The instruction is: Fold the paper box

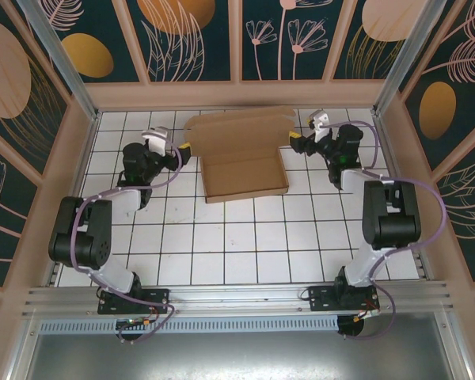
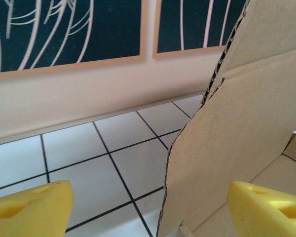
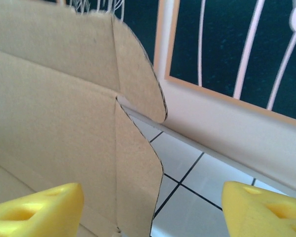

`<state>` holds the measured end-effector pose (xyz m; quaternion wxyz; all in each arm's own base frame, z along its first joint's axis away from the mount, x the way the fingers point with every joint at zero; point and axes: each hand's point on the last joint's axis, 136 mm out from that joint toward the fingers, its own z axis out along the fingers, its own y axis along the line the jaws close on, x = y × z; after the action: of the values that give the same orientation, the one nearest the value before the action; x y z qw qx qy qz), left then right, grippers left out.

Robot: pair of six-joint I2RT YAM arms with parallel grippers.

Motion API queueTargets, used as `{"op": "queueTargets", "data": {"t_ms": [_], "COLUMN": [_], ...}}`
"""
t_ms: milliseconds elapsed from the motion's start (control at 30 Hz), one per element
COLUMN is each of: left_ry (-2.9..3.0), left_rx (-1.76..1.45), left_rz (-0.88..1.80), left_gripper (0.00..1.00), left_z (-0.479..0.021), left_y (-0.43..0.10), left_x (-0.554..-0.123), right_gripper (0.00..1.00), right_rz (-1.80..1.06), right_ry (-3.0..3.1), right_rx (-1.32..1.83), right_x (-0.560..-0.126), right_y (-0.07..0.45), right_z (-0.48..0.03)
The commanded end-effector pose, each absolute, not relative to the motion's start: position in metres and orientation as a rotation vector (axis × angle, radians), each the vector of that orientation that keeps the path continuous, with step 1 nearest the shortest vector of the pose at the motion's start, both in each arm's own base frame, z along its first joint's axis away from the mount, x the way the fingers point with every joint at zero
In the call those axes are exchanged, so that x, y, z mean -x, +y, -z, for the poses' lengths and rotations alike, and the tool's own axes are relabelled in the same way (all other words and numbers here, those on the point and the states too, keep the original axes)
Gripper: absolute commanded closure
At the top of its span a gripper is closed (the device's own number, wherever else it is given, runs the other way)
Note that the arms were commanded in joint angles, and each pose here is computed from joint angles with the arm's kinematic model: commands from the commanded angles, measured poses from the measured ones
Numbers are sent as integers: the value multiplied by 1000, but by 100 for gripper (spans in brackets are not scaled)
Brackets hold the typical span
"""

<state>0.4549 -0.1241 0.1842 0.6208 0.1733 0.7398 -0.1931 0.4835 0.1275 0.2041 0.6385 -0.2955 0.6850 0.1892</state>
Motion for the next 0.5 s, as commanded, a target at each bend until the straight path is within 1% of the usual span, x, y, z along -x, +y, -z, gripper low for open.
{"op": "queueTargets", "data": {"t_ms": [0, 67, 100, 267, 367, 467], "left_ry": [1625, 1623, 1649, 1673, 1684, 1659], "left_rx": [-533, -572, -586, -629, -643, -676], "left_rz": [456, 451, 454, 485, 510, 531], "left_gripper": [20, 22, 23, 29, 35, 42], "left_z": [-196, -198, -186, -175, -166, -174], "left_y": [-138, -141, -142, -146, -148, -153], "left_x": [-465, -471, -476, -489, -490, -492], "right_gripper": [26, 27, 27, 29, 30, 34], "right_rz": [-466, -500, -515, -548, -568, -604], "right_ry": [1428, 1444, 1451, 1477, 1477, 1475], "right_rx": [828, 874, 899, 948, 958, 978], "right_x": [-490, -497, -500, -514, -518, -519], "right_y": [140, 144, 146, 149, 149, 152], "right_z": [-214, -203, -198, -182, -179, -179]}}
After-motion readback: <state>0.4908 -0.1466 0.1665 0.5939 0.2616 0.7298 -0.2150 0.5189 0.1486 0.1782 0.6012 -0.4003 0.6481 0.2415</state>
